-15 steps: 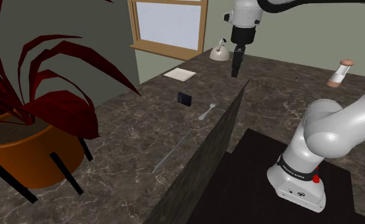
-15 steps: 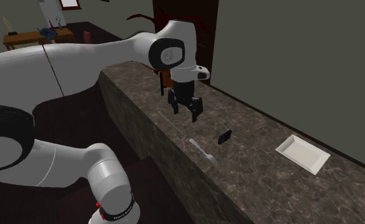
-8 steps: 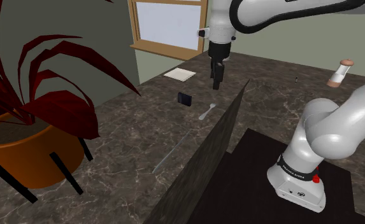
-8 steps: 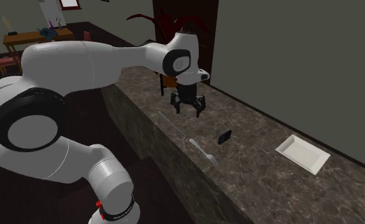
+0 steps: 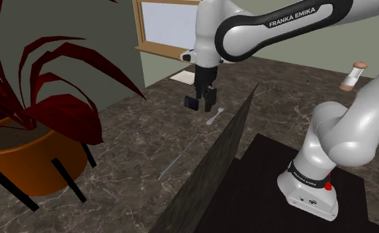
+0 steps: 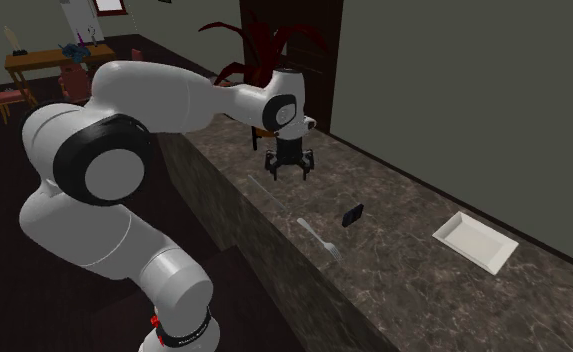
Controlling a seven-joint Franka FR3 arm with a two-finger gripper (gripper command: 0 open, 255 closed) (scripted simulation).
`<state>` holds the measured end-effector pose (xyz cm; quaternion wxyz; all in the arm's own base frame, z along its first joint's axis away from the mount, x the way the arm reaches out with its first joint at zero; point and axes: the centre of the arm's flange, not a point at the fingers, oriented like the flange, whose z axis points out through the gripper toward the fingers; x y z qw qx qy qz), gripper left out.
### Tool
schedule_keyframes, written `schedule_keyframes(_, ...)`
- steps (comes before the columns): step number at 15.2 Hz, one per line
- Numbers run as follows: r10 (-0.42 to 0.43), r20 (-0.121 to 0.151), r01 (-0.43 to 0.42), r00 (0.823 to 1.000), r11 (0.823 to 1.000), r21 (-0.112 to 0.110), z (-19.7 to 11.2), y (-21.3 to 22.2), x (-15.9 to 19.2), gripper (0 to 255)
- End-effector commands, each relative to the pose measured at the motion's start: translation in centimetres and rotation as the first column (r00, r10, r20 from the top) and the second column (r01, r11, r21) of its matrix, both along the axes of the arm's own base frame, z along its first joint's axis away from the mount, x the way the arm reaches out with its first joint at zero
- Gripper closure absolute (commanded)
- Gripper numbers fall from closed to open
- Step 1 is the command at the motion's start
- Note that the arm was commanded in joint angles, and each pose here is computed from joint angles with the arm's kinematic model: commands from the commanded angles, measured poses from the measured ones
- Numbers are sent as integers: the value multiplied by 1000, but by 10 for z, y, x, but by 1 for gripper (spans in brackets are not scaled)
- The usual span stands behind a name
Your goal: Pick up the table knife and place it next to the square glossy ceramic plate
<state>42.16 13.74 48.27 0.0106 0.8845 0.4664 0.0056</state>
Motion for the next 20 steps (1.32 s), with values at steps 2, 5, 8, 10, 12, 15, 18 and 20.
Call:
schedule_keyframes(2, 140, 0, -140, 990, 990, 12, -19, 33, 8, 0)
schedule_keyframes(5, 274, 1, -273, 962, 962, 24, -39, 65, 10, 0)
schedule_keyframes(8, 402, 4, -402, 916, 915, 35, -58, 97, 8, 0)
schedule_keyframes(10, 484, 6, -483, 875, 874, 42, -71, 119, 3, 0)
schedule_keyframes(12, 561, 9, -561, 828, 826, 49, -84, 140, -3, 0)
schedule_keyframes(15, 626, 12, -626, 780, 778, 55, -100, 158, -10, 0)
schedule_keyframes(18, 626, 12, -626, 780, 778, 55, -116, 159, -10, 0)
schedule_keyframes(20, 626, 12, -626, 780, 778, 55, -126, 160, -10, 0)
